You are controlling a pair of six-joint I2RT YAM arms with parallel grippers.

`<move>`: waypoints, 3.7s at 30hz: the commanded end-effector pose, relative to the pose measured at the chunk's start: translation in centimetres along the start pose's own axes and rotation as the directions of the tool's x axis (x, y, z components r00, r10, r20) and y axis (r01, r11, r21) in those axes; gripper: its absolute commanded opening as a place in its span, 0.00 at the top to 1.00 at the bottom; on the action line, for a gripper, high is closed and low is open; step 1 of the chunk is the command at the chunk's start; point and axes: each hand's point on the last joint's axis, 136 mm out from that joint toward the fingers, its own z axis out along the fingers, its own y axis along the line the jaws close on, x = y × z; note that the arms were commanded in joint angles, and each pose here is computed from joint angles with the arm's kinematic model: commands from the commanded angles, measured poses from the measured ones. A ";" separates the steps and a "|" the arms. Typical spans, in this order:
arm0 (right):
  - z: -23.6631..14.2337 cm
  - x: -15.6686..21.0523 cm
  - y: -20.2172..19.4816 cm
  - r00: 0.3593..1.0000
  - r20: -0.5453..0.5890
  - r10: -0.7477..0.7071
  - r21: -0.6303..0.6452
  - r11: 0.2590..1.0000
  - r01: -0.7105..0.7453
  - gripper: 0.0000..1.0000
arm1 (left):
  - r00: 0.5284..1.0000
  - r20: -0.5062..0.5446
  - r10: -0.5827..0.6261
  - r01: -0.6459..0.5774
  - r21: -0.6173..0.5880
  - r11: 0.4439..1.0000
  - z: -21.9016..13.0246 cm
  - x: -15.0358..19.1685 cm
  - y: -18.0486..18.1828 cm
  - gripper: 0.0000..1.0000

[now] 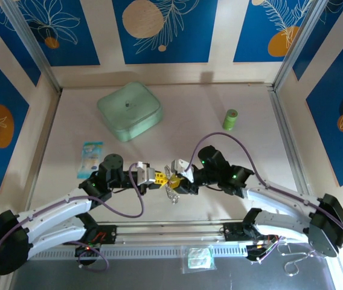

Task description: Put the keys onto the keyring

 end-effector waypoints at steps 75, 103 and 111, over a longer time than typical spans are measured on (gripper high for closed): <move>-1.7 -5.6 -2.0 0.985 -0.034 -0.166 0.177 0.970 0.170 1.00 | 0.983 0.147 -0.111 0.179 -0.897 0.403 -14.9 -2.3 12.2 0.23; 1.7 14.5 -7.8 0.563 -0.819 -0.110 0.068 0.956 0.285 0.96 | 0.970 0.122 -0.209 0.125 -0.992 0.002 -20.4 2.6 14.7 0.11; -1.0 15.4 -8.0 0.524 -0.847 -0.093 0.120 0.926 0.359 0.65 | 0.963 0.068 -0.260 0.053 -0.996 -0.067 -22.0 4.6 15.4 0.00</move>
